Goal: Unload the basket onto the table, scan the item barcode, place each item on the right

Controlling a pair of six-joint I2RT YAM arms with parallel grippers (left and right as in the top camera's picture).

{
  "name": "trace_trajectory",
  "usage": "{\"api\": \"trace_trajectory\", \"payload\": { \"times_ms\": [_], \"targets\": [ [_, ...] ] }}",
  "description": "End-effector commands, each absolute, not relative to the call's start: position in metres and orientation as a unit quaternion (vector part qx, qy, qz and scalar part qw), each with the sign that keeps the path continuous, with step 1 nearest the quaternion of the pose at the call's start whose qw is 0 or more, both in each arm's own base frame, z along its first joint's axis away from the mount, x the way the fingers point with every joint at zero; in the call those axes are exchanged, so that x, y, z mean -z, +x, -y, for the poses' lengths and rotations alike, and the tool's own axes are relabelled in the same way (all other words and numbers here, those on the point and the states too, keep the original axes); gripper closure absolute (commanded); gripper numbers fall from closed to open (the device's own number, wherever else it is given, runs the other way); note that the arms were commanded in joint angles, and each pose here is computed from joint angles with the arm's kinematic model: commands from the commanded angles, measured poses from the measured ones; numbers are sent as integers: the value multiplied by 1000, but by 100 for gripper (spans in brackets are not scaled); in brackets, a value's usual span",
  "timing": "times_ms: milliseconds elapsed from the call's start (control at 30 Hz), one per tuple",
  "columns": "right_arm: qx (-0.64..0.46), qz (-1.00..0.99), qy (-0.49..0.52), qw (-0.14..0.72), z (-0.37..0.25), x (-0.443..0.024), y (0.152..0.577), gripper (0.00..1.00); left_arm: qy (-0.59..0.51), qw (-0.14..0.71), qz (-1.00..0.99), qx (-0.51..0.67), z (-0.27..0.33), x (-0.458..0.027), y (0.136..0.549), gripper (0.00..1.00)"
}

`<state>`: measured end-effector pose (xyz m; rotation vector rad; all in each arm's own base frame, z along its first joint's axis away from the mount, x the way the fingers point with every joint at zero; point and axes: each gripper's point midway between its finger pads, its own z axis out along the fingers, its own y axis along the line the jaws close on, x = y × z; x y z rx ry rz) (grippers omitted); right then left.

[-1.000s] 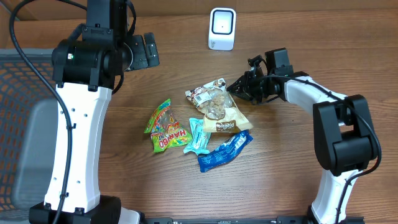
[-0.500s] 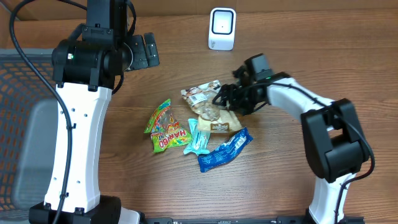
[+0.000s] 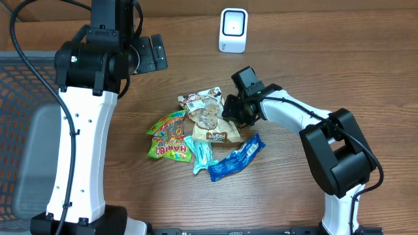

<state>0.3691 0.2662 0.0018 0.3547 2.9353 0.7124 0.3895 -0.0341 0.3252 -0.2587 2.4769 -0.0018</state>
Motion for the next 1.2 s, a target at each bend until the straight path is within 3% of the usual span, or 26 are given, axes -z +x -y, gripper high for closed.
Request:
{"api": "trace_trajectory", "payload": {
  "times_ms": [0, 267, 300, 333, 367, 400, 533, 633, 800, 1000, 1167],
  "targets": [
    [-228, -963, 129, 64, -257, -5, 380, 96, -99, 321, -942, -5, 31, -325, 392, 0],
    [-252, -955, 14, 158, -250, -72, 406, 96, -99, 321, -942, -5, 31, -325, 392, 0],
    [-256, -953, -6, 164, -252, -77, 407, 90, -99, 321, -942, -5, 31, -325, 392, 0],
    [-260, -951, -22, 166, -254, -78, 406, 58, -99, 321, -942, -5, 31, -325, 392, 0],
    [-264, -950, -30, 165, -255, -79, 404, 48, -99, 321, -942, -5, 31, -325, 392, 0],
    [-268, -949, -46, 159, -259, -77, 400, 30, -99, 321, -942, -5, 31, -325, 392, 1],
    [-266, -944, -114, 158, -285, -76, 381, 11, -99, 321, -942, -5, 31, -325, 392, 0],
    [-194, -953, -138, 188, -298, -66, 372, 0, -99, 321, -942, -5, 31, -325, 392, 0],
    [-143, -964, -149, 170, -311, -40, 348, 0, -99, 321, -942, -5, 31, -325, 392, 0],
    [-115, -981, -44, 147, -292, -20, 351, 6, -99, 321, -942, -5, 31, -325, 392, 0],
    [-108, -983, -20, 145, -283, -7, 361, 18, -99, 321, -942, -5, 31, -325, 392, 0]
  ]
}}
